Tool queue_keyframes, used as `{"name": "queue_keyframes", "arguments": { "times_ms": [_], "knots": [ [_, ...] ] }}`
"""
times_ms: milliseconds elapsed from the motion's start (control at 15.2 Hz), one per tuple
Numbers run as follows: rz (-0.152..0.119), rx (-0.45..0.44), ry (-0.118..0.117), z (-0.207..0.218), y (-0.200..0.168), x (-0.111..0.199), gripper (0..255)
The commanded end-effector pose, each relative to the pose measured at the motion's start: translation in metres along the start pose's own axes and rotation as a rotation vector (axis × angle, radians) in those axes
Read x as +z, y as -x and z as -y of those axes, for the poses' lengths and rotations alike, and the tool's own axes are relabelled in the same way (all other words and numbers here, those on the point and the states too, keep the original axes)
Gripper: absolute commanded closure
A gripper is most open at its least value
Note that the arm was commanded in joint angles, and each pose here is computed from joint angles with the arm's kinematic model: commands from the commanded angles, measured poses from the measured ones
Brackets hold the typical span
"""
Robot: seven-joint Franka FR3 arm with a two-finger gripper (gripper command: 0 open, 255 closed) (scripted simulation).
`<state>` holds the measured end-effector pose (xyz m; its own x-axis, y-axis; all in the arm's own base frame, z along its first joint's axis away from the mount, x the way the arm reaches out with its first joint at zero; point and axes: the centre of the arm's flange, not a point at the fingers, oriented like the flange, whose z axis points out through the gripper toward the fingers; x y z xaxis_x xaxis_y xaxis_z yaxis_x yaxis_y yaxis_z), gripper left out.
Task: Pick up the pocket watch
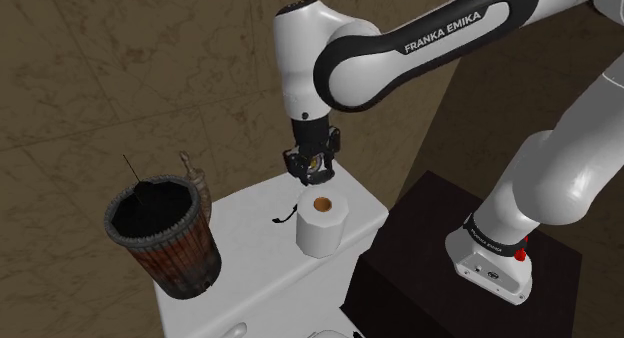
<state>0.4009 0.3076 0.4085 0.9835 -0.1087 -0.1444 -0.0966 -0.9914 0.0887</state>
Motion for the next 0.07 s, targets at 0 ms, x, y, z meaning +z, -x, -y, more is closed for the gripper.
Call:
{"name": "queue_keyframes", "arguments": {
  "times_ms": [0],
  "knots": [
    [0.000,0.000,0.000,-0.0011,0.0011,-0.0032,255]
  ]
}}
